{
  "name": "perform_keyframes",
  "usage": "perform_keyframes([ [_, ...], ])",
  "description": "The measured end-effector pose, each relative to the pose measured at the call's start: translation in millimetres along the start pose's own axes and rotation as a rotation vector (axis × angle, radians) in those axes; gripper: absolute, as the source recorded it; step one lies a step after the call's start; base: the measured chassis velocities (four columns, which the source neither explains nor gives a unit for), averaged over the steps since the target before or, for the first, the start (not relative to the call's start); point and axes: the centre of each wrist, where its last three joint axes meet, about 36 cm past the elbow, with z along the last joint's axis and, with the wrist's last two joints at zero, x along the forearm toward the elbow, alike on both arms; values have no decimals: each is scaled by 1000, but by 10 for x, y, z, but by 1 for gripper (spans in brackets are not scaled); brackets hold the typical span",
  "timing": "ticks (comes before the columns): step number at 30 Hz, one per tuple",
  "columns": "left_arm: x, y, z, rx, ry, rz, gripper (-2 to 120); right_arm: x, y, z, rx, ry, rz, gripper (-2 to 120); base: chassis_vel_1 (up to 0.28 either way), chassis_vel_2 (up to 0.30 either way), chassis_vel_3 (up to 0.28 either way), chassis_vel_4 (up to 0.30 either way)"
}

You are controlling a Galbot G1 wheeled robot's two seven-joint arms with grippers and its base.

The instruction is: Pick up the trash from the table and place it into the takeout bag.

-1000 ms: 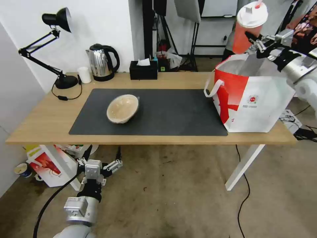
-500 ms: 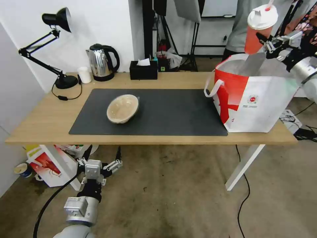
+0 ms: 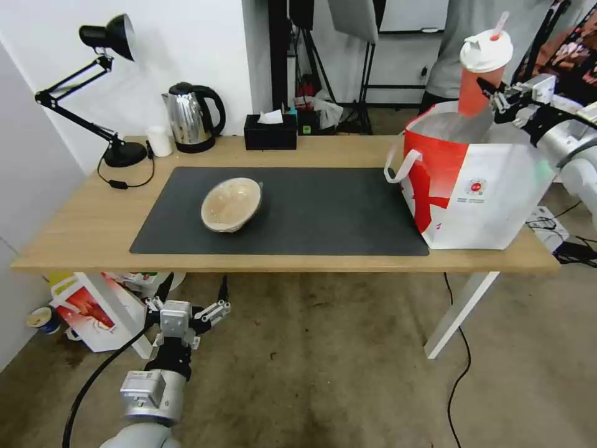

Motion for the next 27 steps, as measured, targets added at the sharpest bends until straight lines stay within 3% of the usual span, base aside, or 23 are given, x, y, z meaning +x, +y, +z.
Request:
perform_keyframes([
  [8, 0, 0, 0, 0, 0, 0, 100, -20, 18, 0, 2, 9, 13, 39, 0, 0, 0, 0],
  [14, 0, 0, 0, 0, 0, 0, 100, -44, 13, -18, 0, 11, 14, 56, 0, 0, 0, 0],
  [18, 0, 0, 0, 0, 0, 0, 100, -57, 29, 6, -7, 18, 15, 76, 0, 0, 0, 0],
  [27, 0, 0, 0, 0, 0, 0, 100, -68, 65, 64, -21, 32, 15, 100, 0, 0, 0, 0],
])
